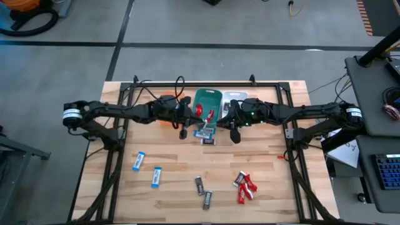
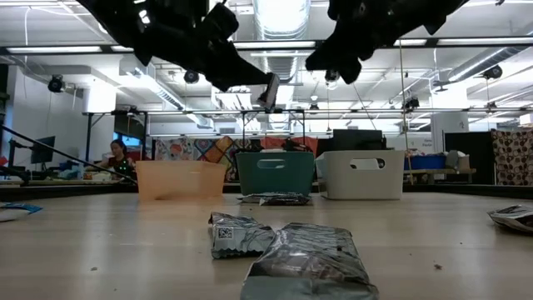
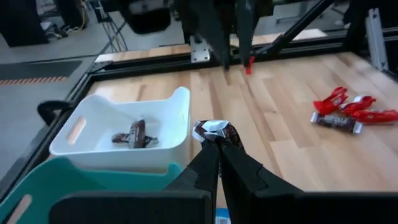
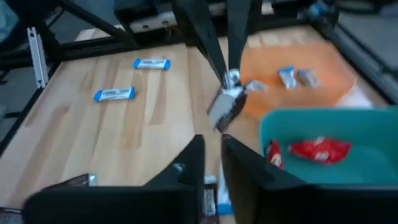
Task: Organize candy in baskets
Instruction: Put the brown chocolate into the white bin
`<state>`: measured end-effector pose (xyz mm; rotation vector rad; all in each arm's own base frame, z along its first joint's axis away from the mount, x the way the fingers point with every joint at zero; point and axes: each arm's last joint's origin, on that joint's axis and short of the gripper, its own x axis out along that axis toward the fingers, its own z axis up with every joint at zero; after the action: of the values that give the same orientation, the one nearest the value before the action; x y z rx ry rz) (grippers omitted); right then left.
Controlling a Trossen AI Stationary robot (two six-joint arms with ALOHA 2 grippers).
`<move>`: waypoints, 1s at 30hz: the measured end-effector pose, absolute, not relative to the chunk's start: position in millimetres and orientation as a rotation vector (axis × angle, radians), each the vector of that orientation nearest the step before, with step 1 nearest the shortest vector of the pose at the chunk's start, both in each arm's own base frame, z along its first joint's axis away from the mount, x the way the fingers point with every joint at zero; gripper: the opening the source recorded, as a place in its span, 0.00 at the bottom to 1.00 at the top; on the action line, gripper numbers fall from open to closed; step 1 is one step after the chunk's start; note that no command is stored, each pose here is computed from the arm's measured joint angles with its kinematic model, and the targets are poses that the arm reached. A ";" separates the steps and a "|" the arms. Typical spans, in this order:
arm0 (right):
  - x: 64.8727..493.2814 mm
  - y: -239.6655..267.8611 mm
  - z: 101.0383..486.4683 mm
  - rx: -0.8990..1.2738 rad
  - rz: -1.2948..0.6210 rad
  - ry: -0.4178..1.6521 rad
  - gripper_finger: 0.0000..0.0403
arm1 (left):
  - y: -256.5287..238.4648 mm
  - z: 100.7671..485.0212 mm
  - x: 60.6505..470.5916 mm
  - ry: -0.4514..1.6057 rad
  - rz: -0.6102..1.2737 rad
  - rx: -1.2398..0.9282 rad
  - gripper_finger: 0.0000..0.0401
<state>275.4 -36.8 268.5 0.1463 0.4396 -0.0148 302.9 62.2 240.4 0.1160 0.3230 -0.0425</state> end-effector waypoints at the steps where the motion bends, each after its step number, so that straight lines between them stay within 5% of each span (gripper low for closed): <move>1: 275.0 -37.1 266.8 0.166 -0.035 0.446 0.17 | 62.0 240.5 303.5 0.316 -0.052 0.108 0.00; 10: 287.6 -40.3 241.8 0.270 -0.109 0.458 0.46 | 61.2 246.5 307.5 0.230 -0.067 0.070 0.00; 16: 304.6 -40.6 231.8 0.245 -0.019 0.391 0.56 | 59.4 247.8 308.3 0.216 -0.071 0.063 0.00; 25: 312.7 -41.6 229.4 0.211 0.000 0.334 0.54 | 53.0 246.3 310.3 0.219 -0.091 0.060 0.00; 30: 313.5 -41.0 232.0 0.196 0.028 0.308 0.42 | 52.1 244.8 311.3 0.223 -0.094 0.059 0.00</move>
<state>313.5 -41.0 232.0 0.1965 0.3077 0.0279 311.3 52.1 244.8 0.0588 0.2227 -0.0942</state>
